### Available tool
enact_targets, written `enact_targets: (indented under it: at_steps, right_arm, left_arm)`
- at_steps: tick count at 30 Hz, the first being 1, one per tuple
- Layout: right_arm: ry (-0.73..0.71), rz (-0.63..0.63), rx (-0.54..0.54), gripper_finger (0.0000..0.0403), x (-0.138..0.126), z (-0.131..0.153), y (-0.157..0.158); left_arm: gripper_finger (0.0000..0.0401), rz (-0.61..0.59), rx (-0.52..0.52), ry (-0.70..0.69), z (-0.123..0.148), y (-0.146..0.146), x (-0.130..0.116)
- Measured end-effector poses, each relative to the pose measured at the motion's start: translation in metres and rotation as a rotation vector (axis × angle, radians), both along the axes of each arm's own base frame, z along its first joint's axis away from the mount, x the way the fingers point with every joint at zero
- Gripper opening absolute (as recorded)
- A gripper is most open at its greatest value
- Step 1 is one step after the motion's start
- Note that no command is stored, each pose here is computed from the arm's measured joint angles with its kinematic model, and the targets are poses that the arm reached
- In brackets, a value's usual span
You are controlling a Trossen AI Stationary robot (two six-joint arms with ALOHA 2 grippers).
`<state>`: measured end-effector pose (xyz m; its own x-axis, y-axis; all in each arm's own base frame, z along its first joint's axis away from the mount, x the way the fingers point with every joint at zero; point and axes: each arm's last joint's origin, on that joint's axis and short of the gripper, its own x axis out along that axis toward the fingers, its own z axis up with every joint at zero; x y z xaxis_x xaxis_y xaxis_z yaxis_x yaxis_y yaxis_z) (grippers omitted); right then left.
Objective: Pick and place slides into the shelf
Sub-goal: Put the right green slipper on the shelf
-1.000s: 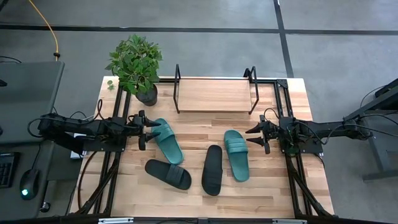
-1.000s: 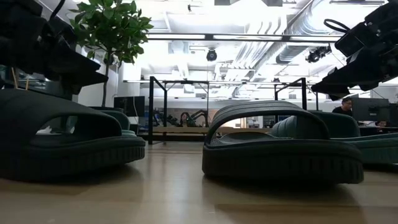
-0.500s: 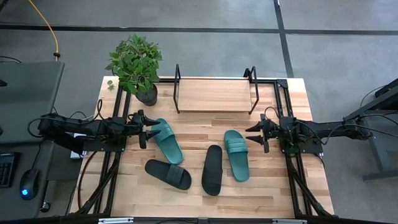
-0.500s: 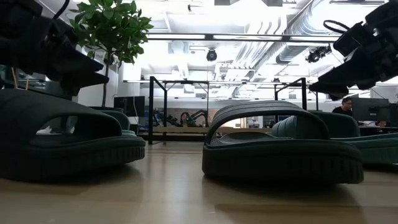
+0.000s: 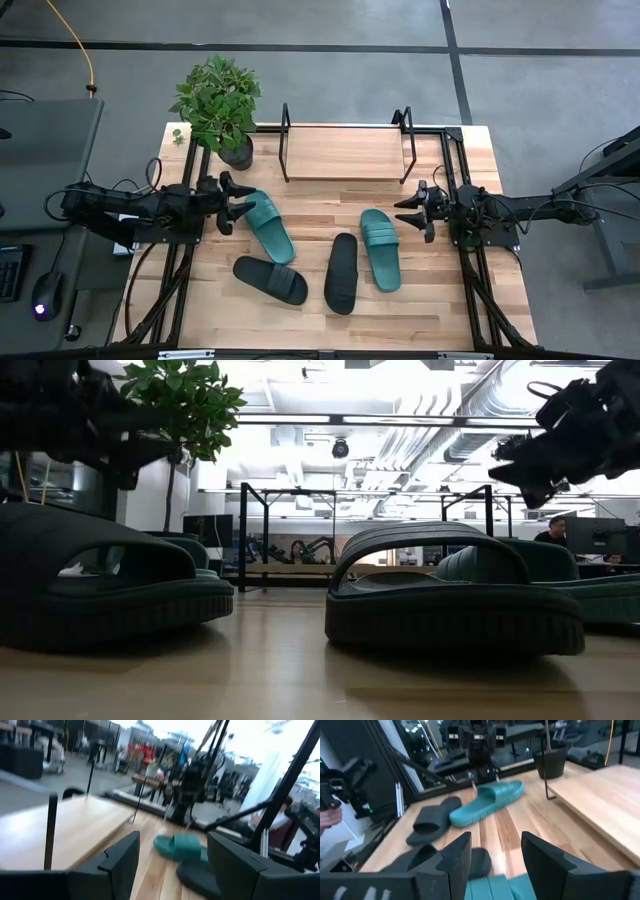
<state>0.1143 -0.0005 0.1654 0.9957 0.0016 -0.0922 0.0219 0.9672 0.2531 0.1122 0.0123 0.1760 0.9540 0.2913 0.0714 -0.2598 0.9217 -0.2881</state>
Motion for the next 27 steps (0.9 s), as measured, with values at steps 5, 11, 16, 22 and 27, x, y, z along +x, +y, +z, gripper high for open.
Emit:
enact_targets:
  at_steps: [5, 11, 16, 22, 27]
  right_arm:
    - [-0.039, -0.019, -0.022, 0.0165, 0.0, 0.004, -0.001]
    - [-0.065, -0.017, -0.104, 0.0165, 0.0, 0.006, 0.0]
    - [-0.089, 0.032, -0.156, 0.0165, 0.0, 0.016, 0.005]
    - [-0.057, 0.032, -0.265, 0.0165, -0.002, 0.045, 0.013]
    - [0.049, -0.037, -0.358, 0.0165, 0.002, 0.067, 0.022]
  left_arm:
    - [0.0215, 0.0, -0.034, -0.069, 0.005, 0.0, -0.001]
    - [0.0215, -0.039, -0.134, -0.094, 0.005, -0.001, 0.0]
    - [0.0215, -0.052, -0.14, -0.082, 0.02, -0.001, 0.0]
    - [0.0215, -0.053, -0.141, 0.036, 0.049, -0.001, -0.001]
    - [0.0215, -0.052, -0.111, 0.048, 0.069, -0.001, 0.001]
